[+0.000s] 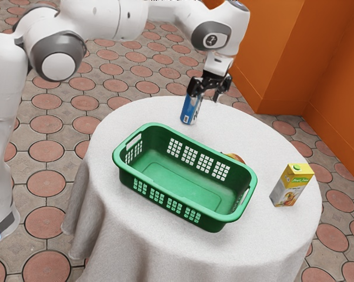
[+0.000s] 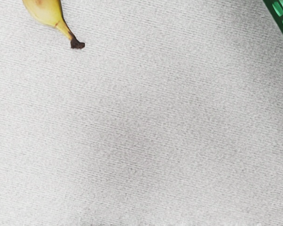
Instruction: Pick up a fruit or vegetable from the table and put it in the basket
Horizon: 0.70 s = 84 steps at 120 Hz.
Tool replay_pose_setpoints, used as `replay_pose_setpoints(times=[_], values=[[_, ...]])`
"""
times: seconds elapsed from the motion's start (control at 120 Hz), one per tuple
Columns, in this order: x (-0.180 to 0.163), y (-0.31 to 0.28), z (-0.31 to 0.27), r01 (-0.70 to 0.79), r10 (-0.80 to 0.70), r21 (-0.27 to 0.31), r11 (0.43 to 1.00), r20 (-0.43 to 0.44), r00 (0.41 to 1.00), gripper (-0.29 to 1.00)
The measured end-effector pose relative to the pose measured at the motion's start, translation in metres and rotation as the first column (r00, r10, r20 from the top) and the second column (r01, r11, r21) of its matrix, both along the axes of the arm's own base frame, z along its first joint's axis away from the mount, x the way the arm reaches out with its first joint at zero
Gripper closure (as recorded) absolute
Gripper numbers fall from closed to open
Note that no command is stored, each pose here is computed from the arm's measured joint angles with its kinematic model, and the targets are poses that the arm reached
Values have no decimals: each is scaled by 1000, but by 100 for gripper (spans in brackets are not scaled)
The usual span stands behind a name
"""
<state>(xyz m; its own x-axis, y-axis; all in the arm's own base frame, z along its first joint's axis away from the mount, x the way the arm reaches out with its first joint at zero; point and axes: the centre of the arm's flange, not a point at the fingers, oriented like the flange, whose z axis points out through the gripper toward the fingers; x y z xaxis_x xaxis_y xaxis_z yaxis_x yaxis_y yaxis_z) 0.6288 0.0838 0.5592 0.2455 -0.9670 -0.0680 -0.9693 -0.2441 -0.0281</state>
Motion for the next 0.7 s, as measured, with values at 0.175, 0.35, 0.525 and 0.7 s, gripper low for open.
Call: replay_pose_setpoints(times=[0.175,0.35,0.525,0.7], values=[[13,8,-13,30,-30,-2,1000,-12,999,2],[21,20,-43,43,-43,-4,999,-59,997,2],[54,-9,-55,122,-122,10,992,-32,992,2],[67,-37,-70,186,-186,-7,982,-20,982,2]])
